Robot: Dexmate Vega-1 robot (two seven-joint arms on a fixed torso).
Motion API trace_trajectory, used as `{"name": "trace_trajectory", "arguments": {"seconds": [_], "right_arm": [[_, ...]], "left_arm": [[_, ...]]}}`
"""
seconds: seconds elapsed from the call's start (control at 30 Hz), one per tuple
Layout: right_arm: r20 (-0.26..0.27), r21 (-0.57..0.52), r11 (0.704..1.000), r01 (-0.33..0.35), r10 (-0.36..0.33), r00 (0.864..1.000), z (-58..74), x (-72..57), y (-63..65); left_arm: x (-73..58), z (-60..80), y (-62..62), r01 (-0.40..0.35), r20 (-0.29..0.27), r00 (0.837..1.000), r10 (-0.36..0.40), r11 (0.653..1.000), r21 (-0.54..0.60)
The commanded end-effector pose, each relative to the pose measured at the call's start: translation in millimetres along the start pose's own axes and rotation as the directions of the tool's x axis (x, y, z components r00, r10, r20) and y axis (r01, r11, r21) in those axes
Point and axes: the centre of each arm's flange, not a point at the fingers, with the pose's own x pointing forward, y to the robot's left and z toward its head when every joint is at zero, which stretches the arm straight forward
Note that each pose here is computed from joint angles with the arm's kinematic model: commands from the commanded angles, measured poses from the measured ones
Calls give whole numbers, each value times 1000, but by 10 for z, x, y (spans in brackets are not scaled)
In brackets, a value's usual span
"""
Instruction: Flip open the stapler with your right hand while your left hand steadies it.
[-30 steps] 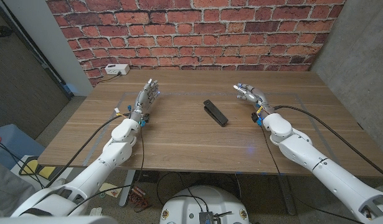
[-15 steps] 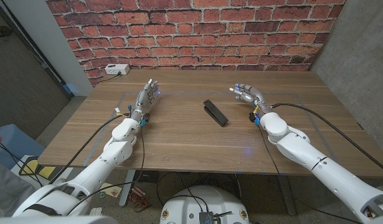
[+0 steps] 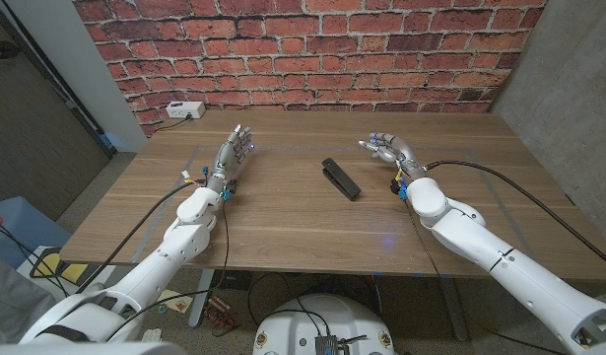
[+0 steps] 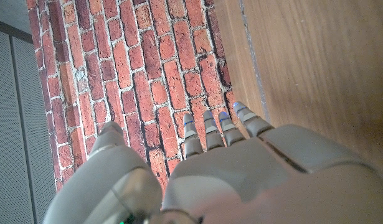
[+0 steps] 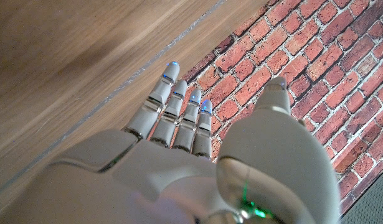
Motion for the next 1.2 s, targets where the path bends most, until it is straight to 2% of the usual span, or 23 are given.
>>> {"name": "trace_trajectory", "arguments": {"seconds": [0.03, 0.17, 0.27, 0.63, 1.2], "right_arm": [[8, -83, 996, 38, -38, 999, 98, -35, 89], [7, -101, 994, 28, -28, 1000, 121, -32, 126], [16, -159, 987, 34, -32, 999, 167, -37, 166], [22, -183, 983, 22, -18, 1000, 227, -2, 252], [17, -244, 970, 14, -10, 1000, 332, -28, 365]], "left_arm": [[-31, 3, 3, 3, 1, 1000, -3, 1000, 1], [-37, 6, 5, 1, 1, 1000, -1, 1000, -1], [-34, 12, 11, 3, -1, 1000, -3, 1000, 1], [-23, -10, -19, 0, 1, 1000, 0, 1000, -19], [-72, -41, 2, -3, -10, 1000, 3, 1000, -17]]}}
